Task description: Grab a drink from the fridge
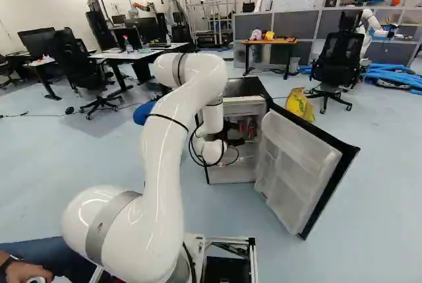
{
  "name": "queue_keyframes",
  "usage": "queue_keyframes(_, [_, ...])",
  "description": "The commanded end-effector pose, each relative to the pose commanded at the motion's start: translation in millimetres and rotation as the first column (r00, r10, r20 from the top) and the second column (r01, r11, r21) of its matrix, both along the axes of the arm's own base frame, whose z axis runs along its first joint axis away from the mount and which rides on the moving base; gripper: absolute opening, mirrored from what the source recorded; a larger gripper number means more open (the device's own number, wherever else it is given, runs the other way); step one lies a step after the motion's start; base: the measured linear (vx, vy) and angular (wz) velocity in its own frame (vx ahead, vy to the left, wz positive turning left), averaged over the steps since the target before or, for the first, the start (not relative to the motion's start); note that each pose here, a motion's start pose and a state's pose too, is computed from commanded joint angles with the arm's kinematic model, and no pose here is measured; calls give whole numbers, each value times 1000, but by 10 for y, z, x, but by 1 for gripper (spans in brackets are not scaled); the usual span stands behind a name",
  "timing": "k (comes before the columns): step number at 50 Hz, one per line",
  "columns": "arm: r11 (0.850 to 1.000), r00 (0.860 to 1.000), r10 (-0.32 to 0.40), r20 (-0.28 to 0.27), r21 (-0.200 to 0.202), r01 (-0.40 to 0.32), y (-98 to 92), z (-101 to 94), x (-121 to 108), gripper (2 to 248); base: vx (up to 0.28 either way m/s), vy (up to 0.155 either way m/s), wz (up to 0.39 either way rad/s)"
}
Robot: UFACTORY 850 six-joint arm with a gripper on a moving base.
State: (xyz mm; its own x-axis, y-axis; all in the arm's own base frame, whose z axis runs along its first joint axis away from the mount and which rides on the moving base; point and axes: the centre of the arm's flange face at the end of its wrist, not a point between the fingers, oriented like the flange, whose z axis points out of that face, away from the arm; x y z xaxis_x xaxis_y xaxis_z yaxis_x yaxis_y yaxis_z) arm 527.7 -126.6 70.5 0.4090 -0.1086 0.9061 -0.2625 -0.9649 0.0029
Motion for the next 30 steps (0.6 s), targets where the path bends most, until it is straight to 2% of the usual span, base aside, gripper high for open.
queue_keyframes(30, [996, 992, -76, 103, -35, 80, -174, -324, 102, 247, 0, 0, 0])
